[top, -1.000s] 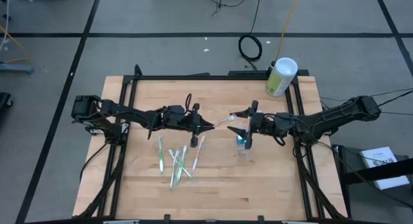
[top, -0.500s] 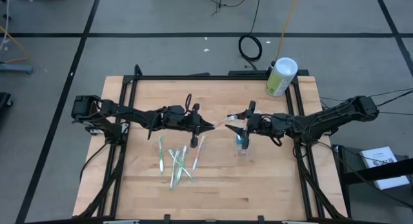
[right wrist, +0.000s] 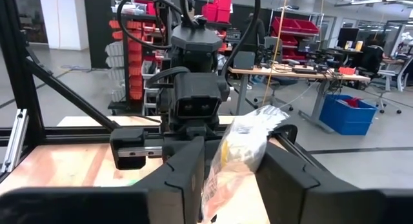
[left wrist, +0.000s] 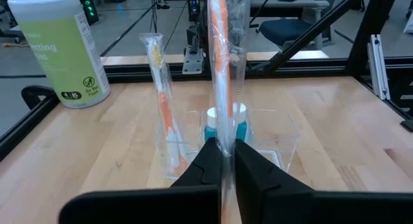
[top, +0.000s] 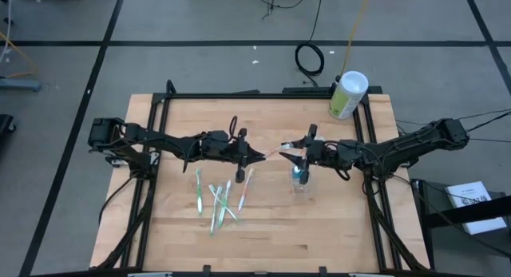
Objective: Pick & Place toothbrushing station
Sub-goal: Put the orange toothbrush into the top of the transparent organizer
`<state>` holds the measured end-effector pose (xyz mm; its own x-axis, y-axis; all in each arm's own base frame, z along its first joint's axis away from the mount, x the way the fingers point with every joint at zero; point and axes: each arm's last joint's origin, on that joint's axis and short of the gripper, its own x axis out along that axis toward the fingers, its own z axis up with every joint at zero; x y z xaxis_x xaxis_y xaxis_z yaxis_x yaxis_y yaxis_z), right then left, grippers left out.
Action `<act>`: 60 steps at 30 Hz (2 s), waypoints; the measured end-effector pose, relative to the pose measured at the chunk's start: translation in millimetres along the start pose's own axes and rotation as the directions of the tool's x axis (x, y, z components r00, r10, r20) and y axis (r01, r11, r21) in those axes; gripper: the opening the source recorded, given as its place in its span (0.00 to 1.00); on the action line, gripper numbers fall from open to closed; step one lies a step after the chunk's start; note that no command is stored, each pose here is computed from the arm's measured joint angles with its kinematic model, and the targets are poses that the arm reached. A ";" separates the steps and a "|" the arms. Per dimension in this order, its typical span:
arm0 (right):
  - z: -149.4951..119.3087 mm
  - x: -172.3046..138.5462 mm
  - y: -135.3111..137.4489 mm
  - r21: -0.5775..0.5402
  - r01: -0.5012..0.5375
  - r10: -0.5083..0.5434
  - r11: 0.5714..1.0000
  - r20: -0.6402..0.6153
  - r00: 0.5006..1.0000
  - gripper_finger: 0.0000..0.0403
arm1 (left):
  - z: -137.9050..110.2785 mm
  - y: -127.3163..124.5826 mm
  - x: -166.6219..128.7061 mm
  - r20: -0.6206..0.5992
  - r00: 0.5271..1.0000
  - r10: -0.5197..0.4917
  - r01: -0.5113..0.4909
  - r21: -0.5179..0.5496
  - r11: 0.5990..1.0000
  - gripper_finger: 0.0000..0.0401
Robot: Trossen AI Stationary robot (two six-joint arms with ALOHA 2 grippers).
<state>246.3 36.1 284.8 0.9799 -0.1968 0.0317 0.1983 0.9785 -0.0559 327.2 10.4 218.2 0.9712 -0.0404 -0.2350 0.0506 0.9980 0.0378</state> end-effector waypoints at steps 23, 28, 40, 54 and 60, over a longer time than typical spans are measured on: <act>0.0 0.0 0.0 -0.023 0.002 -0.002 1.000 0.000 1.000 0.15 | -0.2 0.1 0.0 -0.004 1.000 0.024 -0.025 -0.031 0.999 0.12; 0.1 -0.2 -0.1 -0.023 0.003 -0.003 1.000 0.000 1.000 0.15 | 5.9 -8.0 -1.5 0.019 1.000 0.020 -0.018 -0.072 0.997 0.32; 19.8 -27.4 -14.5 -0.009 0.085 -0.085 0.996 0.001 0.996 0.15 | 18.7 -18.1 -10.7 0.048 0.999 -0.008 0.009 -0.037 0.999 0.69; 19.6 -80.2 -36.3 0.146 0.111 -0.081 0.983 -0.199 0.977 0.10 | 11.3 -15.5 -10.6 -0.029 0.997 0.072 -0.073 -0.040 0.997 0.71; 7.6 -78.0 -37.0 0.120 0.219 -0.176 0.968 -0.294 0.940 0.10 | 11.3 -15.5 -10.5 -0.028 0.997 0.073 -0.074 -0.045 0.996 0.71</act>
<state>162.4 15.6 292.0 0.8918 -0.3749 -0.2534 0.4040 0.9119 0.0726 318.8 -5.2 231.0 0.9654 0.0335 -0.2585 -0.0317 0.9994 0.0111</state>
